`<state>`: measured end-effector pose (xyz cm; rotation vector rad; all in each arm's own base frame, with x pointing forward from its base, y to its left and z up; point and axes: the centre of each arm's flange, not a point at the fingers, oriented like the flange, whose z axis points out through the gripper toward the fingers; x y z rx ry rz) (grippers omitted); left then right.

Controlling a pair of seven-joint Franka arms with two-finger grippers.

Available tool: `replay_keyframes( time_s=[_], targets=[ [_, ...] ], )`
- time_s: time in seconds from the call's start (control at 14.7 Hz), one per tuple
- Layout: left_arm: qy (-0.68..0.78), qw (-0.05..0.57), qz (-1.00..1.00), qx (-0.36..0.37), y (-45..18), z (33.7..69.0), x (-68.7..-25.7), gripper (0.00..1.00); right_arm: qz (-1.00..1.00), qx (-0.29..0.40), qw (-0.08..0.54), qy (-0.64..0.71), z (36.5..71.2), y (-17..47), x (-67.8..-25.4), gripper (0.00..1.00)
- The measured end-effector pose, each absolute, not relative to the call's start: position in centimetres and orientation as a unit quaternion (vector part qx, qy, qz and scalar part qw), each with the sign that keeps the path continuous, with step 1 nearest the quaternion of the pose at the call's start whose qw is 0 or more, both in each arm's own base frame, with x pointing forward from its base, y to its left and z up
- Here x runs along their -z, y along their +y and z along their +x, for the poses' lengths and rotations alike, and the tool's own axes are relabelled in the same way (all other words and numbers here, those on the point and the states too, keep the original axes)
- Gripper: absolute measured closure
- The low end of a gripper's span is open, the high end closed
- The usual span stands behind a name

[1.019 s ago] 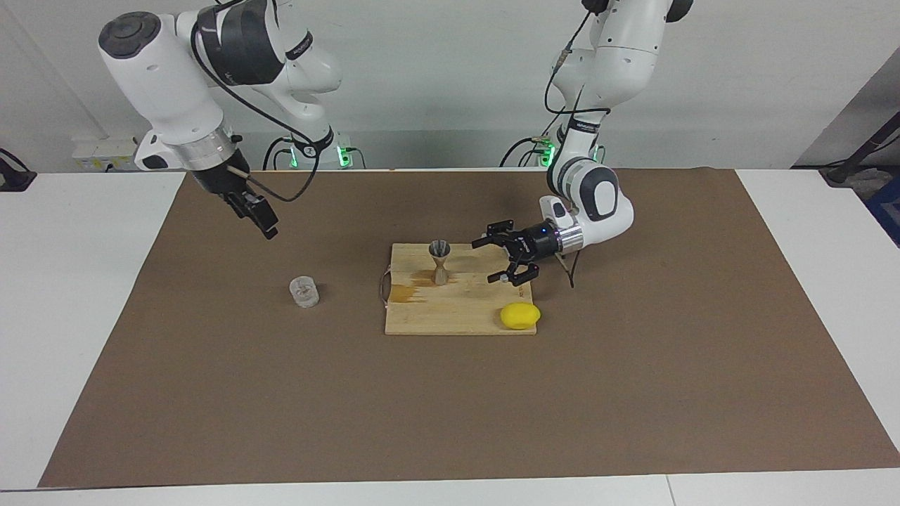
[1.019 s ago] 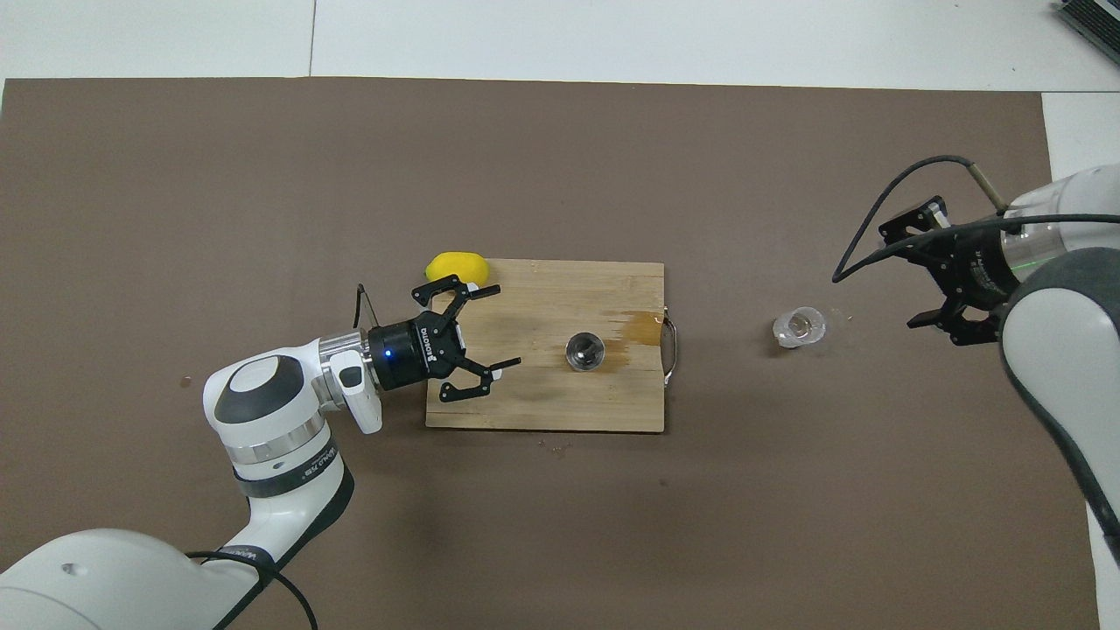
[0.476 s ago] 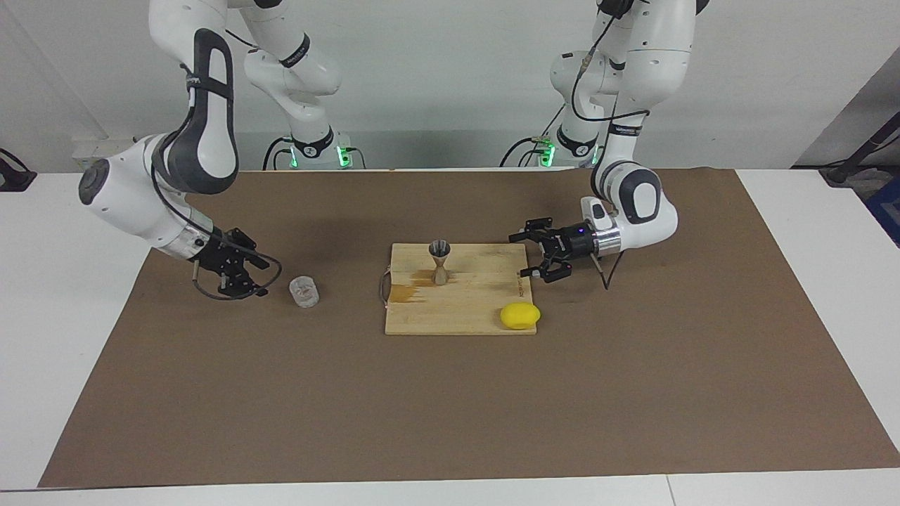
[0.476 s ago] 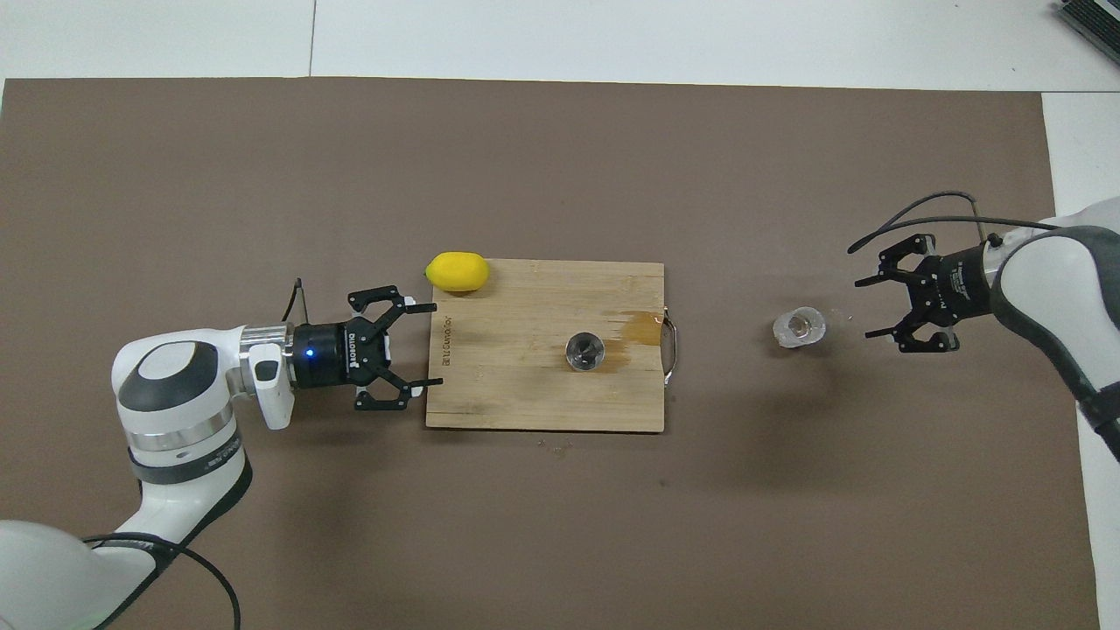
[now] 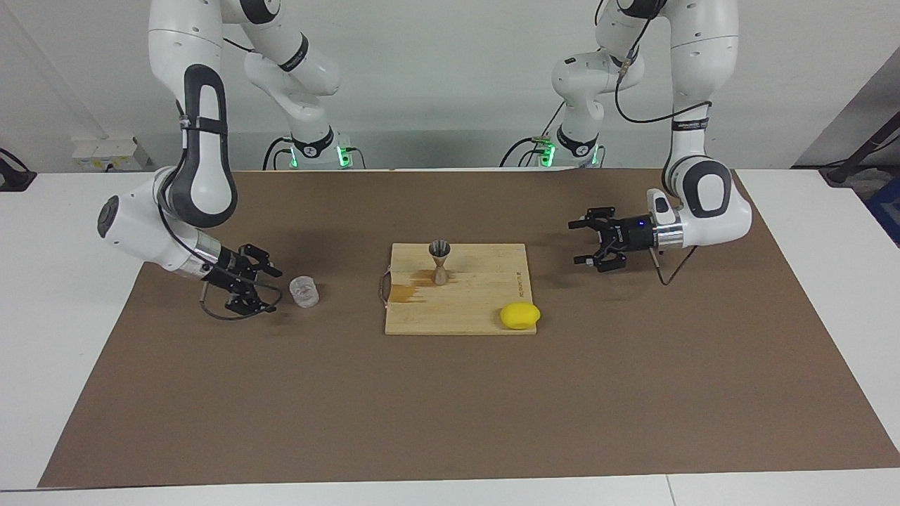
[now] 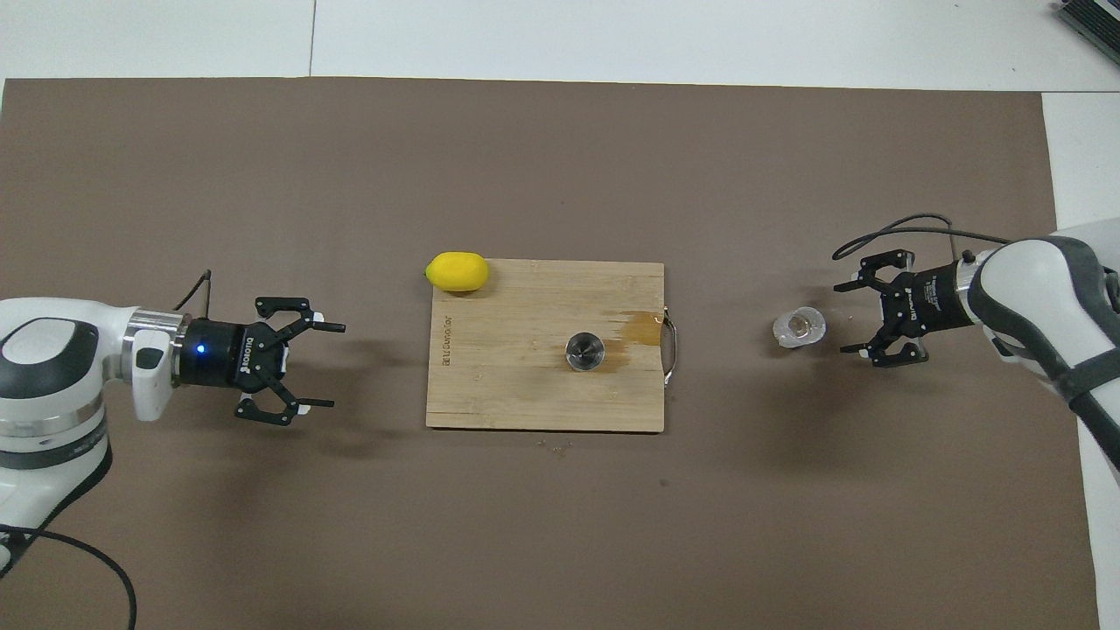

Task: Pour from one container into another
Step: 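Retract the left gripper while the right gripper reaches the glass cup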

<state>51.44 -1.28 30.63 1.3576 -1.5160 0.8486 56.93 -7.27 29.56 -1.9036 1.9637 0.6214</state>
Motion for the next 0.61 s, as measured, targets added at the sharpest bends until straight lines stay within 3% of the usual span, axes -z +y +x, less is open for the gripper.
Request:
replay_keyframes(
  time_s=[0.61],
  targets=[
    [-0.635, 0.362, 0.667, -0.144, 2.9, 57.0, -43.7, 0.0, -0.671, -0.213, 0.203, 0.681, 56.8, -4.0, -28.1, 0.09]
  ],
)
